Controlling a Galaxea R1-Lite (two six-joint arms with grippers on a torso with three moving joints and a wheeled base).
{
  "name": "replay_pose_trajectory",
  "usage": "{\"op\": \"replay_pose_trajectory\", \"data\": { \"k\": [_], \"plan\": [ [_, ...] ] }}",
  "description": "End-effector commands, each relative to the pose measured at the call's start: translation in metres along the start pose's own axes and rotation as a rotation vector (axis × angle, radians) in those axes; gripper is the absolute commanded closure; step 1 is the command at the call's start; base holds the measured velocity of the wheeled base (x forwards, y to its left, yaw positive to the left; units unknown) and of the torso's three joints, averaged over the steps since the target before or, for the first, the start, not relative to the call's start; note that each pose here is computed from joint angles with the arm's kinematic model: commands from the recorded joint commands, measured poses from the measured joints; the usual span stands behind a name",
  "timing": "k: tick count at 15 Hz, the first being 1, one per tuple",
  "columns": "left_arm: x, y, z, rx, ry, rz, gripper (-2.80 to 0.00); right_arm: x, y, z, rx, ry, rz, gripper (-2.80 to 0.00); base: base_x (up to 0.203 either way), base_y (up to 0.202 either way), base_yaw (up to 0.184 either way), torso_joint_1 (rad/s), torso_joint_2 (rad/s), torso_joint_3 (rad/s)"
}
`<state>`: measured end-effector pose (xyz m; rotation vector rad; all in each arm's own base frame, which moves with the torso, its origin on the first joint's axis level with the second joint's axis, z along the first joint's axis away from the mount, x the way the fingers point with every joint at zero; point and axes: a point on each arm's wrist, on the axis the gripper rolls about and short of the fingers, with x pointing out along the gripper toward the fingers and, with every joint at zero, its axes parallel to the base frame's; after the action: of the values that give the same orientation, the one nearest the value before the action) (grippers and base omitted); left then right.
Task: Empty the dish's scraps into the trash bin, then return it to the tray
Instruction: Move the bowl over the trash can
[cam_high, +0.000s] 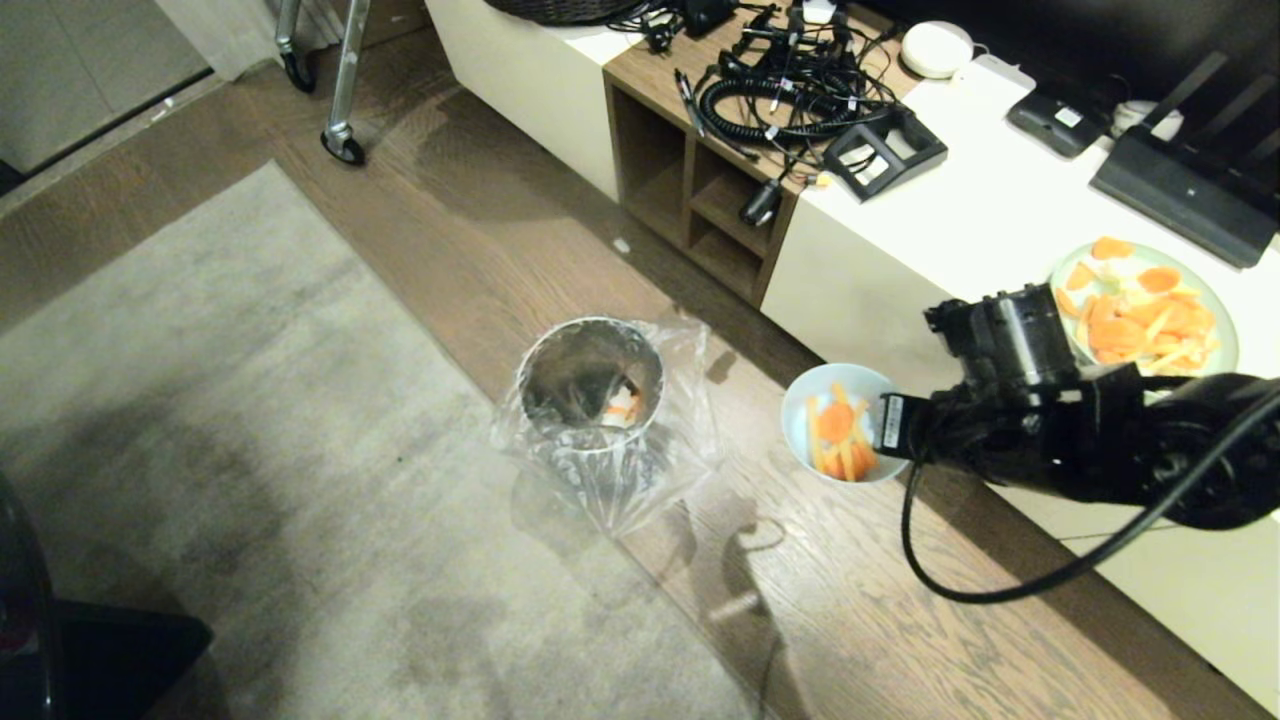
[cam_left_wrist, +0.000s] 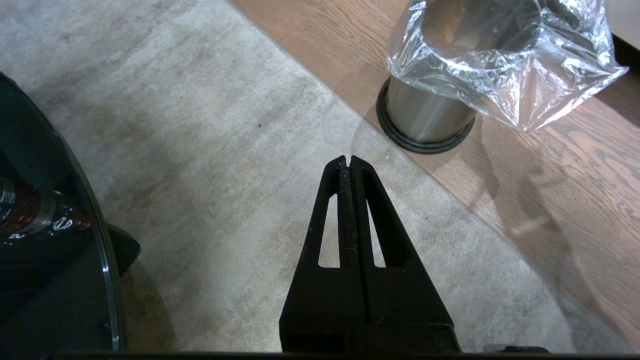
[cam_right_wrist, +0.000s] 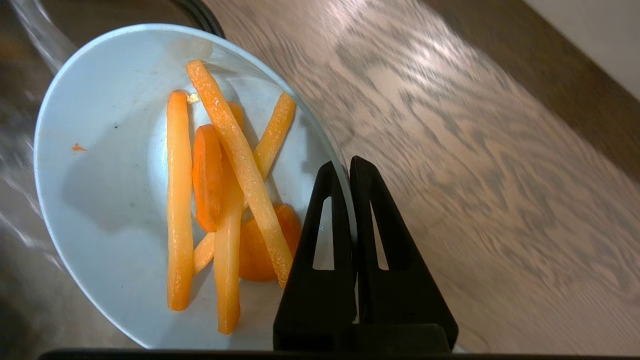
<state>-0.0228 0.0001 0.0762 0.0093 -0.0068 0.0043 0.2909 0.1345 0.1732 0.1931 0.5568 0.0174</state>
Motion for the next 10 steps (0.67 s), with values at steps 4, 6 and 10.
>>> {"op": "replay_pose_trajectory", "data": {
  "k": [4, 6, 10],
  "plan": [
    [0.000, 0.000, 0.000, 0.000, -0.001, 0.000, 0.00, 0.033, 0.061, 0.025, -0.005, -0.104, 0.063, 0.00, 0.000, 0.000, 0.000, 0.000, 0.00, 0.000],
    [0.000, 0.000, 0.000, 0.000, -0.001, 0.000, 0.00, 0.037, 0.079, 0.029, -0.048, -0.141, 0.077, 0.00, 0.000, 0.000, 0.000, 0.000, 0.00, 0.000],
    [0.000, 0.000, 0.000, 0.000, -0.001, 0.000, 0.00, 0.053, 0.103, 0.036, -0.114, -0.247, 0.101, 0.00, 0.000, 0.000, 0.000, 0.000, 0.00, 0.000]
  ]
}}
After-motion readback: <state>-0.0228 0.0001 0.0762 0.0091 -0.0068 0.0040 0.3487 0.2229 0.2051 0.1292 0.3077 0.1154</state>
